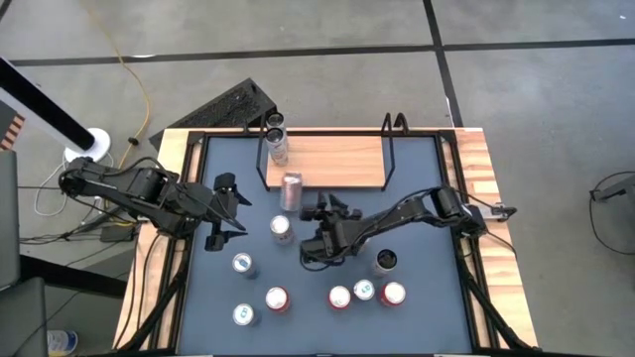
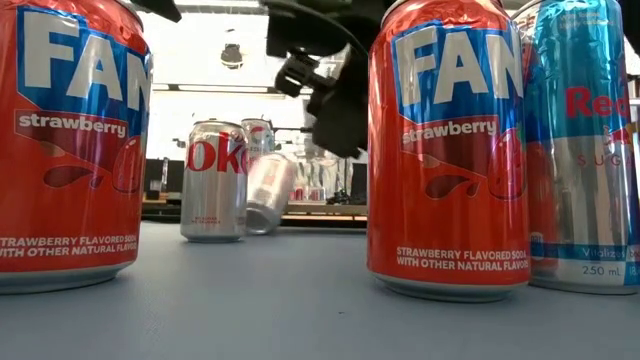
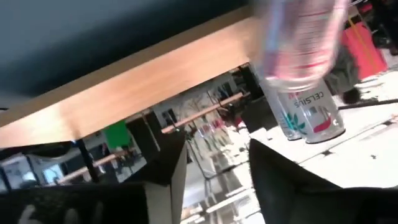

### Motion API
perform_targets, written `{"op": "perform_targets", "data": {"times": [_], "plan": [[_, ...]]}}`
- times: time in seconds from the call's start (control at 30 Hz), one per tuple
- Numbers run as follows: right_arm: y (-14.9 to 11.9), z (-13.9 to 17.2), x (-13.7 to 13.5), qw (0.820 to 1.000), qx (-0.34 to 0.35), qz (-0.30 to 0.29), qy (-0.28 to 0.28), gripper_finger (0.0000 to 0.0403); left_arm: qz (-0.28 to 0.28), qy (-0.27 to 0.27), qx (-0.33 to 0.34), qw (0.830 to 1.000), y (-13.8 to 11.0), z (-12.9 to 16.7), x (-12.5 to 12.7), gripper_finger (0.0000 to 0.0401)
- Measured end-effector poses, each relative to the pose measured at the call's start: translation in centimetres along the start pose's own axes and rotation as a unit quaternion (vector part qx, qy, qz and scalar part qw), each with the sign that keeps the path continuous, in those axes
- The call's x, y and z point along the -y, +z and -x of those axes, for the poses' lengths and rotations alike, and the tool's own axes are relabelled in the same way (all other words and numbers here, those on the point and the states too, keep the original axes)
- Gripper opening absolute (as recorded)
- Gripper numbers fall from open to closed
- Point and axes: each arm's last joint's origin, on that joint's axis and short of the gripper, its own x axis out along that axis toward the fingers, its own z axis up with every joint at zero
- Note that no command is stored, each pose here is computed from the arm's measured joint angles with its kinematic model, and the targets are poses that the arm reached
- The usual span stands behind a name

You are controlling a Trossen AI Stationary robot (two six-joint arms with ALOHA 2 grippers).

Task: Place canned beverage on shelf
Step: Move the middle silver soda can to the middle right of the table

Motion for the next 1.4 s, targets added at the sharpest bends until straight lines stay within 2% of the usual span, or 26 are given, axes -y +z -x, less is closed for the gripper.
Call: {"op": "perform_targets", "data": {"times": [0.1,0.2,0.27,0.37,0.47,0.53,0.6,0.67,0.7,0.8,0.83,0.87,0.97,1.07,1.13,1.2,1.27,1.3,1.4], "plan": [[0.4,0.6,-0.5,1.000,-0.012,-0.012,-0.012,0.0137,0.006,0.000,0.000,1.000,0.0,0.0,0.0,0.0352],[0.1,1.3,0.1,0.993,-0.024,-0.109,-0.032,0.0128,0.011,0.000,0.000,1.000,0.0,0.0,0.0,0.0352],[-0.8,1.9,0.8,0.982,-0.018,-0.183,-0.038,0.0127,0.013,0.011,0.002,1.000,0.0,0.0,-0.1,0.0352],[-2.7,2.8,2.3,0.950,-0.009,-0.309,-0.050,0.0129,0.024,0.038,0.006,0.999,0.1,0.0,-0.2,0.0352],[-5.0,3.6,3.7,0.902,0.009,-0.428,-0.054,0.0137,0.038,0.058,0.007,0.998,0.0,0.0,-0.3,0.0352],[-6.8,4.2,4.3,0.864,0.018,-0.500,-0.058,0.0147,0.052,0.075,0.009,0.996,0.0,-0.2,-0.4,0.0352],[-9.1,5.0,4.7,0.813,0.032,-0.579,-0.057,0.0159,0.075,0.105,0.018,0.991,-0.6,-1.0,-0.4,0.0352],[-11.6,5.8,4.9,0.744,0.068,-0.664,-0.034,0.0175,0.117,0.136,0.033,0.983,-1.7,-1.9,-0.5,0.0352],[-13.0,6.0,4.9,0.702,0.095,-0.706,-0.008,0.0184,0.147,0.145,0.046,0.977,-2.3,-2.4,-0.7,0.0352],[-16.1,6.1,4.8,0.578,0.183,-0.789,0.103,0.0209,0.221,0.139,0.059,0.964,-4.5,-3.9,-1.4,0.0352],[-16.7,5.7,4.8,0.552,0.203,-0.799,0.129,0.0217,0.239,0.128,0.061,0.961,-5.3,-4.3,-1.7,0.0352],[-17.1,5.3,4.9,0.535,0.218,-0.803,0.146,0.0223,0.258,0.115,0.075,0.956,-5.7,-4.5,-2.0,0.0352],[-17.2,3.6,5.4,0.504,0.233,-0.818,0.152,0.0234,0.300,0.085,0.131,0.941,-6.7,-4.4,-2.8,0.0352],[-16.3,0.9,6.1,0.485,0.229,-0.830,0.153,0.0235,0.327,0.078,0.163,0.928,-7.4,-4.1,-3.5,0.0352],[-15.0,-1.5,6.3,0.473,0.222,-0.834,0.179,0.0235,0.341,0.077,0.180,0.920,-7.7,-3.7,-3.8,0.0352],[-13.6,-4.2,6.5,0.448,0.224,-0.839,0.214,0.0235,0.348,0.075,0.192,0.914,-7.8,-3.2,-4.0,0.0352],[-12.3,-6.6,6.1,0.443,0.210,-0.836,0.248,0.0235,0.350,0.073,0.205,0.911,-7.8,-2.9,-4.0,0.0352],[-12.1,-7.5,6.0,0.435,0.203,-0.838,0.259,0.0235,0.349,0.070,0.212,0.910,-7.7,-2.7,-4.0,0.0352],[-11.5,-9.3,5.3,0.421,0.166,-0.847,0.279,0.0235,0.344,0.068,0.227,0.909,-7.6,-2.3,-4.0,0.0352]]}}
